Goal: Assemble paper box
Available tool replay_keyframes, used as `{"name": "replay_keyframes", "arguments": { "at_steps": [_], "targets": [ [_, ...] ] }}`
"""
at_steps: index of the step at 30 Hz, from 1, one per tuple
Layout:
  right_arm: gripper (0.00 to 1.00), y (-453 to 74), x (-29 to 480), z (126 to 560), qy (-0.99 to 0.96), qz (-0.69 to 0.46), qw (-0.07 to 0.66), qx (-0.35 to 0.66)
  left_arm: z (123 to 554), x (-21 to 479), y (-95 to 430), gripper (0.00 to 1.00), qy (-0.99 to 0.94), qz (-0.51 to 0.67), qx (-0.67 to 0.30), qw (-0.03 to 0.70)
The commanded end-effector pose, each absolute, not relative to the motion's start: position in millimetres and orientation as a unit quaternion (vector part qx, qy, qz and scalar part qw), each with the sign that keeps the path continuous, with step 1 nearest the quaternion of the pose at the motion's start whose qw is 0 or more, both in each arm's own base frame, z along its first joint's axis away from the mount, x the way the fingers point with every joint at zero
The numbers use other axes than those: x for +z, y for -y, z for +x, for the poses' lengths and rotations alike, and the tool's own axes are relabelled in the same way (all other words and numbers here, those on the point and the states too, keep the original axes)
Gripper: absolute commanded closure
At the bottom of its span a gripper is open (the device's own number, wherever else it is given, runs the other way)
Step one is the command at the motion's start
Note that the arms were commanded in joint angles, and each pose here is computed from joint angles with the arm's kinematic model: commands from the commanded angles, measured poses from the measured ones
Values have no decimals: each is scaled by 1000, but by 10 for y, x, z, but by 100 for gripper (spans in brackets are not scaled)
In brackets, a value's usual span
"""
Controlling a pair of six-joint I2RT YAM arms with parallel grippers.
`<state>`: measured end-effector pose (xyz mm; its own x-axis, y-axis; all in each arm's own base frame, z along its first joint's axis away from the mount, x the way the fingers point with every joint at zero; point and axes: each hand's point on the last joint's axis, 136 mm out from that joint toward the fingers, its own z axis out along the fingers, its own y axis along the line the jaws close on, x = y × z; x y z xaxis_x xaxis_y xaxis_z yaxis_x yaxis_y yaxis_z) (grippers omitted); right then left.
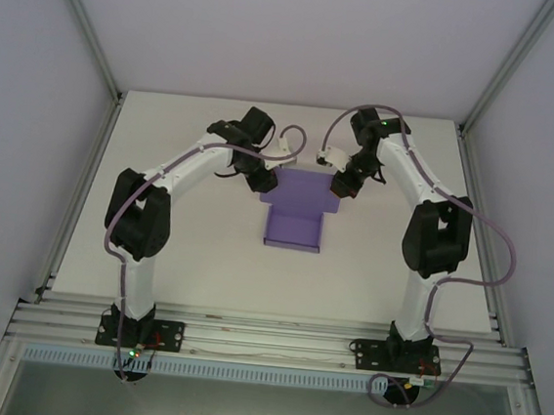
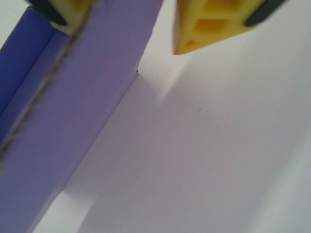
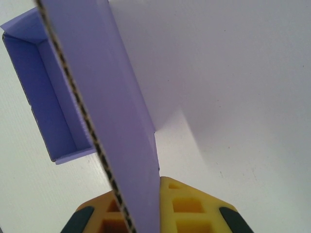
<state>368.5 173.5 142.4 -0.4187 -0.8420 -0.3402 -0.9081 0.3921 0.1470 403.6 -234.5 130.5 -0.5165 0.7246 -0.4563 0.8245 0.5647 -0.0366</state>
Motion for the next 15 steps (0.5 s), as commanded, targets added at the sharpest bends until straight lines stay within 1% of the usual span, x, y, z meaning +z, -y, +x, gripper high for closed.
{"name": "replay_keyframes", "arguments": {
  "at_steps": [1, 4, 7, 8, 9, 13, 15],
  "targets": [
    [95, -1700, 1520, 3680, -831, -522, 120, 149, 3965, 1386, 2229, 81, -865, 448, -110, 196],
    [96, -1708, 1535, 3706, -832, -518, 129, 148, 3958, 1370, 2212, 83, -867, 446, -107, 193],
    [100, -1701, 1546, 3766, -842, -501, 141, 139, 3992, 1364, 2201, 98, -874, 433, -102, 197],
    [100, -1702, 1552, 3793, -849, -490, 146, 136, 4013, 1373, 2201, 100, -877, 425, -101, 200],
    [100, -1697, 1579, 3829, -857, -475, 153, 131, 4035, 1491, 2196, 100, -878, 416, -98, 216],
    [100, -1654, 1664, 3999, -888, -406, 193, 96, 4179, 1603, 2171, 100, -894, 361, -86, 251],
    [100, -1619, 1744, 4144, -908, -341, 229, 76, 4264, 1665, 2146, 100, -905, 319, -75, 271]
  ]
}}
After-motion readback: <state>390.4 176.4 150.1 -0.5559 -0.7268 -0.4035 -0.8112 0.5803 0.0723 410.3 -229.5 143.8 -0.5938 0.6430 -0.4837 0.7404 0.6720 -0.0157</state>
